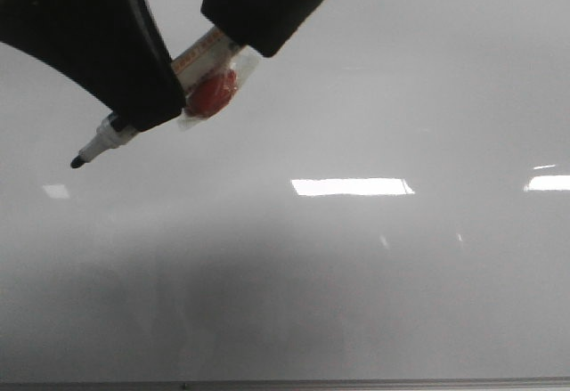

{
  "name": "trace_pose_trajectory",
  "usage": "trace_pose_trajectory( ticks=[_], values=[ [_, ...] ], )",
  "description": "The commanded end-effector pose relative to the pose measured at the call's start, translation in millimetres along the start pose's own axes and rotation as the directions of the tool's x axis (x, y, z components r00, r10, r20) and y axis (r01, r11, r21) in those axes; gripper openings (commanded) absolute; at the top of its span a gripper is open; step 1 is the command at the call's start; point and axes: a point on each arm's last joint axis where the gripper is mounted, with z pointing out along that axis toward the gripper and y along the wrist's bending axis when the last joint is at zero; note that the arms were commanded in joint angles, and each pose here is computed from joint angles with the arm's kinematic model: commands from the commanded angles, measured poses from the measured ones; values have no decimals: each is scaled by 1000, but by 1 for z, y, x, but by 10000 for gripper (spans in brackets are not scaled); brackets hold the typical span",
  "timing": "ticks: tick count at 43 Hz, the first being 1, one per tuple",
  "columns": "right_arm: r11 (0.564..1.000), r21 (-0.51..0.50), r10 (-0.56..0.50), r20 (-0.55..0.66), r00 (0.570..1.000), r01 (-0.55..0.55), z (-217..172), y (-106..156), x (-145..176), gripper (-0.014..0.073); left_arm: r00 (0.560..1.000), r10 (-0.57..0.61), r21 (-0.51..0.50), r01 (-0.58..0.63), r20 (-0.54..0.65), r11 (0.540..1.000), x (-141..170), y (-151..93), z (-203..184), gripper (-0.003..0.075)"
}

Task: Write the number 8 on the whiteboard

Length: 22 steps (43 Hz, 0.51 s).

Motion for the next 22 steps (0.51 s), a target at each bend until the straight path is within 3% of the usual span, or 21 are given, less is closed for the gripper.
trace_pose_trajectory(
  ticks=[1, 5, 14, 22],
  values=[
    [1000, 22, -15, 76, 997, 14, -12, 1, -14, 512, 994, 7, -48, -2, 107, 999, -11, 3, -19, -21],
    [1000, 23, -14, 77, 997, 13, -11, 1, -14, 430, 994, 7, -48, -2, 107, 999, -11, 3, -19, -21],
    [1000, 21, -14, 75, 997, 12, -11, 0, -13, 123, 987, -21, -33, 26, 158, 999, -15, 1, -20, -20],
    [1000, 7, -13, 60, 998, 13, -11, 1, -12, -51, 972, -48, -46, 60, 230, 997, -17, 2, -30, -20]
  ],
)
